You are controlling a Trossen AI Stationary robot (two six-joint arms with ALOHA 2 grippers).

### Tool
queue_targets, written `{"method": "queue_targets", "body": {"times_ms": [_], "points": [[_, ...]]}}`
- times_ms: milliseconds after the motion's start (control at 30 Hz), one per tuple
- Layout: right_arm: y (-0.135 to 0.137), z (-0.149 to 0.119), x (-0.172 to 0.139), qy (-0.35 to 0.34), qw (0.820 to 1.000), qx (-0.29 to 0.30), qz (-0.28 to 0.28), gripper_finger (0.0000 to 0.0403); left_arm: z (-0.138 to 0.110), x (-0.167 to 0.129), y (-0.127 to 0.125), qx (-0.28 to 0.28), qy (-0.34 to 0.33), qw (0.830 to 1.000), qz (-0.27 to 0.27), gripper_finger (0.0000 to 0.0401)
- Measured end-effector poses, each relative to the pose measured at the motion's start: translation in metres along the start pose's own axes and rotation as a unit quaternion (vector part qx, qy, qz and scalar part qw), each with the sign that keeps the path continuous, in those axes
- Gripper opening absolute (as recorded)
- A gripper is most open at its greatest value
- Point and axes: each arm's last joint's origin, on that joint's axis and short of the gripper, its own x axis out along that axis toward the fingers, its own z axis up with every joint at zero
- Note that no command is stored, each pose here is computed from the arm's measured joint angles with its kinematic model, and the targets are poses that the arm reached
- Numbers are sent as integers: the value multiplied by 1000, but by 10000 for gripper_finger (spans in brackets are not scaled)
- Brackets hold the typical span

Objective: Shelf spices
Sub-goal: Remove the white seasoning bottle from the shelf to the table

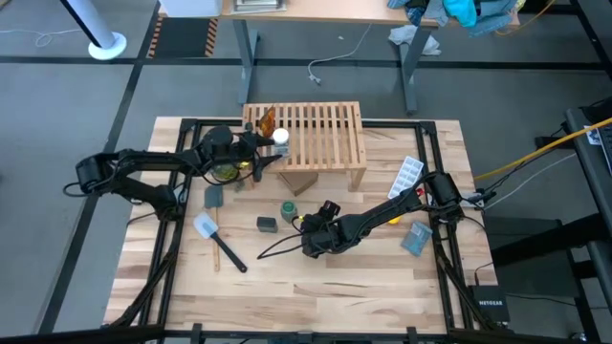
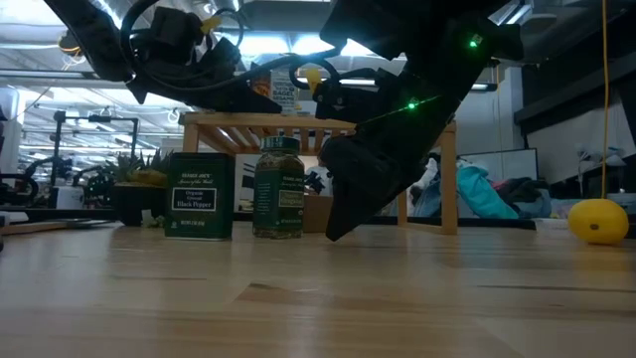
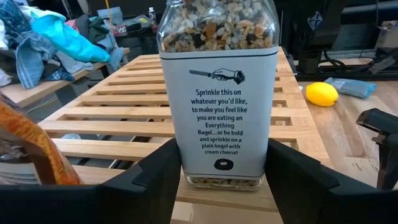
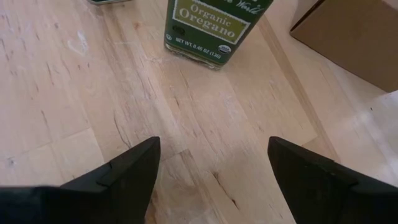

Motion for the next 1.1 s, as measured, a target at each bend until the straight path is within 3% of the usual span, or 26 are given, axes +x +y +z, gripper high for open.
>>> {"method": "queue_targets", "body": {"times_ms": [733, 1100], "points": [[0, 0, 0, 0, 1000, 0, 0, 303, -1, -1, 0, -6, 2, 1000, 4, 177], [0, 0, 0, 0, 1000, 0, 0, 303, 16, -17, 0, -23, -25, 999, 11, 177]]}}
